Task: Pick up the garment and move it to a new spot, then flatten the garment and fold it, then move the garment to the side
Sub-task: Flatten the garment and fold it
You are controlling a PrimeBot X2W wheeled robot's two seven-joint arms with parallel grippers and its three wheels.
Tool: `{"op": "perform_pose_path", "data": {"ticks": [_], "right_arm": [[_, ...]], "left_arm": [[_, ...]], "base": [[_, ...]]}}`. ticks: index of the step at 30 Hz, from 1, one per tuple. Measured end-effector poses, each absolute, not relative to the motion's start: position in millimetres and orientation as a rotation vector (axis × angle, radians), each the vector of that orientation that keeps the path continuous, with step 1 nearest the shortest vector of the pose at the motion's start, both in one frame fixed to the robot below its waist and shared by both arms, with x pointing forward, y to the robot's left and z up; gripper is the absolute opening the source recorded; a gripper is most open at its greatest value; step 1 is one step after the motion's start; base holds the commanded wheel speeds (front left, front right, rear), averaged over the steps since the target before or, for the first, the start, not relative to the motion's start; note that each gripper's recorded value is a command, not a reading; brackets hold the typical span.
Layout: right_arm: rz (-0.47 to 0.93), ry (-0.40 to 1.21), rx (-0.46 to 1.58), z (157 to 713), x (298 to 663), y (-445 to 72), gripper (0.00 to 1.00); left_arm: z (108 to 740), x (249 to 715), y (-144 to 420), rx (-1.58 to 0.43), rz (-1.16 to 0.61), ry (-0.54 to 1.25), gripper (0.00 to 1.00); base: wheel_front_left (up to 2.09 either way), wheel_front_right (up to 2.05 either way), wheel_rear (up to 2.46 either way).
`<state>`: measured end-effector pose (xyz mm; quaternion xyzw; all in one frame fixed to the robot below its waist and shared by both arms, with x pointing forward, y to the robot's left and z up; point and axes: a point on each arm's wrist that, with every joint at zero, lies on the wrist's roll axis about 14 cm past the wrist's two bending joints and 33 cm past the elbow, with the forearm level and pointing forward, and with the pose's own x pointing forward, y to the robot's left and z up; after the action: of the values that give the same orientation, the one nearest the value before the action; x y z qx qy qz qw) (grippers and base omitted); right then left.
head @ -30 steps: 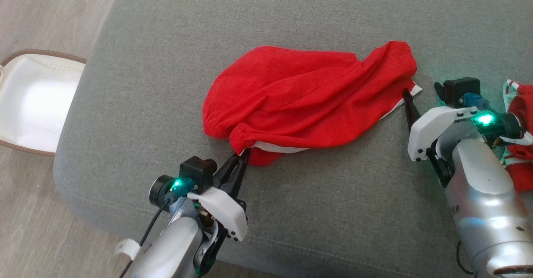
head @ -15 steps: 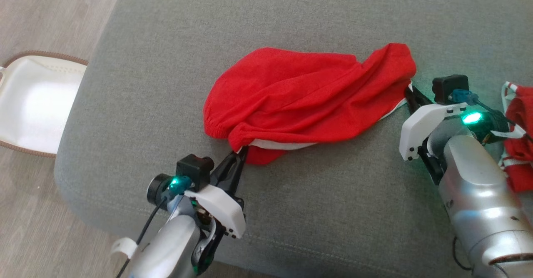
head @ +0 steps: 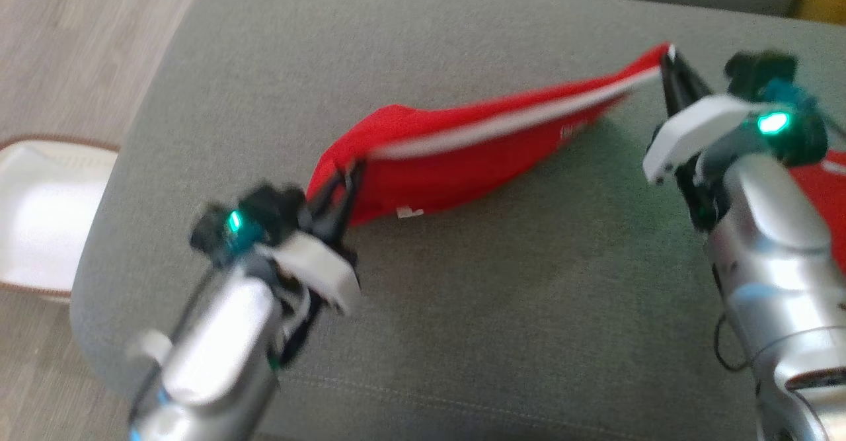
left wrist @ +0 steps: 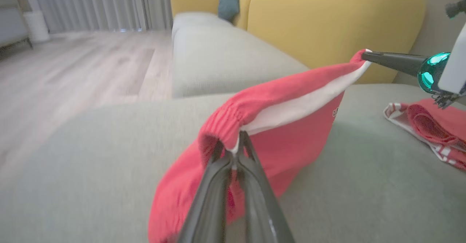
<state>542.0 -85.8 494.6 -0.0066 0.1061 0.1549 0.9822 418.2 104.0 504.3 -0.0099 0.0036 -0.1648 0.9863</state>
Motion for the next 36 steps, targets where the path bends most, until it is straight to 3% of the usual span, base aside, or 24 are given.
{"op": "perform_pose_path", "data": {"ticks": [7, 16, 21, 28, 32, 36], "right_arm": [[0.308, -0.008, 0.089, 595.9, 542.4, -89.3, 0.0], [0.253, -0.279, 0.128, 716.2, 496.8, -122.0, 0.0], [0.19, -0.265, 0.147, 718.0, 467.8, -148.5, 0.0], [0.193, -0.247, 0.138, 721.7, 456.5, -152.0, 0.0], [0.204, -0.207, 0.13, 714.6, 472.8, -147.4, 0.0], [0.231, -0.227, 0.11, 729.4, 512.3, -134.3, 0.0]], "left_arm": [[620.8, 447.3, 101.5, 0.066, -0.367, -0.253, 0.0], [727.6, 426.6, 87.9, 0.115, -0.413, -0.462, 0.0], [752.8, 409.9, 82.3, 0.083, -0.434, -0.507, 0.0], [735.4, 417.2, 85.2, 0.097, -0.444, -0.433, 0.0], [720.1, 436.3, 80.2, 0.087, -0.485, -0.36, 0.0], [717.6, 480.6, 81.3, 0.115, -0.49, -0.318, 0.0]], "base": [[0.0, 0.0, 0.0], [0.0, 0.0, 0.0], [0.0, 0.0, 0.0], [0.0, 0.0, 0.0], [0.0, 0.0, 0.0], [0.0, 0.0, 0.0]]}}
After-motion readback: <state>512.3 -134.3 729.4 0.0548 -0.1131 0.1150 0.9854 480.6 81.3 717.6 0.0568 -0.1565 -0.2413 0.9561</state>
